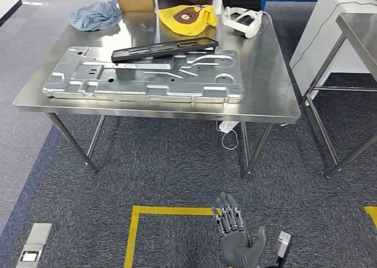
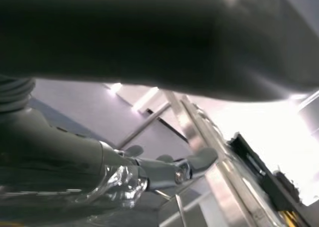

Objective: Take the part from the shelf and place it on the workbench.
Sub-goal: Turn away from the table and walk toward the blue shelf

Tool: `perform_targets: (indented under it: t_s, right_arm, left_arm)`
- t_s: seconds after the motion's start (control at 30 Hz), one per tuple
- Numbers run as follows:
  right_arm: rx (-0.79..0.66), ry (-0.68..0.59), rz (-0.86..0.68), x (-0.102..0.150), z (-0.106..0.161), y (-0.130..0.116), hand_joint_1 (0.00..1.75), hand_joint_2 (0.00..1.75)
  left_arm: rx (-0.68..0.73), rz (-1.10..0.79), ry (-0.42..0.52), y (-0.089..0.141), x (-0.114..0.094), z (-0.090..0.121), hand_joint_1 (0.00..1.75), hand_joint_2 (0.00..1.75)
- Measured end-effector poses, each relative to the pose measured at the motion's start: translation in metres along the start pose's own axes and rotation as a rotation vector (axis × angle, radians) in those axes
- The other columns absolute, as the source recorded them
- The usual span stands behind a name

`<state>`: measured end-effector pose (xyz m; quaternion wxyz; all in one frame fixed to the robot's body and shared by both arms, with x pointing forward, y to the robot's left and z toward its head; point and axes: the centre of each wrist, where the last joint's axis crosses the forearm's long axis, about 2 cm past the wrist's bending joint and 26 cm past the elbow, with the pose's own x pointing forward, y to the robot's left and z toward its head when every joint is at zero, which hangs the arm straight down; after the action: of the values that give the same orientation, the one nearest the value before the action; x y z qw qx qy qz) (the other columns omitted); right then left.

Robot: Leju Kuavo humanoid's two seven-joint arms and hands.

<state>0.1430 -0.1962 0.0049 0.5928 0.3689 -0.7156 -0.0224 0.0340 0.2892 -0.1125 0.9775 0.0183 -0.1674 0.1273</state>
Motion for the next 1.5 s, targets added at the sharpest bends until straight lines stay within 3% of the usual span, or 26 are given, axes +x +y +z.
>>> perform_targets:
  t_s: [0.27,0.53,0.9,1.0,1.17,1.3,1.5]
  right_arm:
    - [-0.156,0.352,-0.003,-0.048,0.067,-0.019,0.00,0.00]
    - [-0.345,0.706,0.018,-0.064,0.125,-0.034,0.00,0.00]
    - [-0.630,1.347,0.032,-0.061,0.153,-0.042,0.00,0.00]
    - [-0.650,1.419,0.014,-0.061,0.153,-0.043,0.00,0.00]
    - [-0.652,1.421,0.017,-0.061,0.152,-0.044,0.00,0.00]
    - [-0.650,1.414,0.022,-0.060,0.154,-0.044,0.00,0.00]
    - [-0.643,1.431,0.013,-0.059,0.154,-0.046,0.00,0.00]
  left_arm:
    - [0.000,-0.004,-0.002,0.002,-0.002,0.000,0.00,0.00]
    - [-0.017,-0.018,-0.006,0.000,0.001,0.000,0.00,0.00]
    - [-0.033,-0.044,-0.006,0.004,0.002,-0.001,0.00,0.00]
    - [-0.035,-0.047,-0.013,0.003,0.006,-0.002,0.00,0.00]
    - [-0.030,-0.035,-0.019,0.003,0.009,-0.002,0.00,0.00]
    - [-0.025,-0.012,-0.014,0.004,0.007,-0.002,0.00,1.75]
    - [-0.020,0.017,-0.016,0.004,0.007,-0.002,0.00,1.75]
